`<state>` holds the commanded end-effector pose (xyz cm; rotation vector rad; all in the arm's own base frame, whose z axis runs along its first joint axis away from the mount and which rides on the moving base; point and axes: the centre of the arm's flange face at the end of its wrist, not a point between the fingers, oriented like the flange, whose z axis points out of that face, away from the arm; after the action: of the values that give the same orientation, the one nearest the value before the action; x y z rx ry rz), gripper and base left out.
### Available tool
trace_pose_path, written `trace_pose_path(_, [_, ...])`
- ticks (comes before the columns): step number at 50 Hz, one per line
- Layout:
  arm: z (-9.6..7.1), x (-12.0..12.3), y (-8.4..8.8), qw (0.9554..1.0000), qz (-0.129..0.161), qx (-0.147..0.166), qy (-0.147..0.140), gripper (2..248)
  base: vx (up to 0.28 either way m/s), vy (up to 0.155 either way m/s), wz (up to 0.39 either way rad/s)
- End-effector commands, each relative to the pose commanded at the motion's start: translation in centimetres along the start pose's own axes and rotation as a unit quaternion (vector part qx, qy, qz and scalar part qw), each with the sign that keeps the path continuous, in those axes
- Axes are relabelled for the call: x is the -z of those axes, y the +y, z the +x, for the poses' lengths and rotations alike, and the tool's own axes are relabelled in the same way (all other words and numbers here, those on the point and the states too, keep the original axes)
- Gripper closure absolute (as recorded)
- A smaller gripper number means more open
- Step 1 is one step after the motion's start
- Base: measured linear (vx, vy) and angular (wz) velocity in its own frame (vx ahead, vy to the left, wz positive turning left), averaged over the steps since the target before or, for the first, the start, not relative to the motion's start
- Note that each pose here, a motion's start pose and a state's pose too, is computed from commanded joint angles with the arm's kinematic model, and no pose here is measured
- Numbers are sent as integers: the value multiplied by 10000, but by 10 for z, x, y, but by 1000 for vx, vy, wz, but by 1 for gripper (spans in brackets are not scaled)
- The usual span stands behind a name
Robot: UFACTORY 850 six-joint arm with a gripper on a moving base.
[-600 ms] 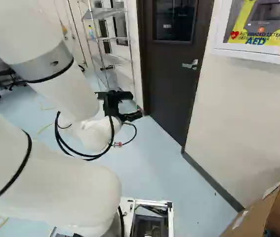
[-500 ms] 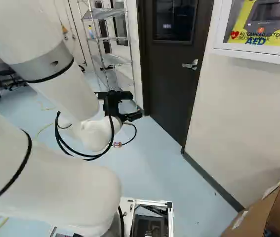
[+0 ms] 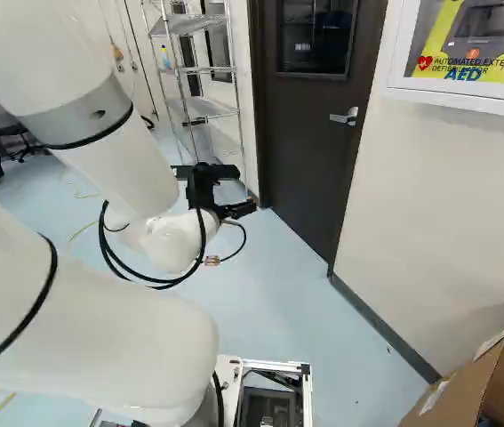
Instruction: Open the door and move inside
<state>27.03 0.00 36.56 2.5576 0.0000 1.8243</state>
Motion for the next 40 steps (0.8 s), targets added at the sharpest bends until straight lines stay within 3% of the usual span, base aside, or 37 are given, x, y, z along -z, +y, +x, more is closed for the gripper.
trace_pose_path(18, [0,0,0,10000,0,0,0,3,29,56,-8])
trace_pose_path(40, [0,0,0,10000,0,0,0,3,83,116,-14])
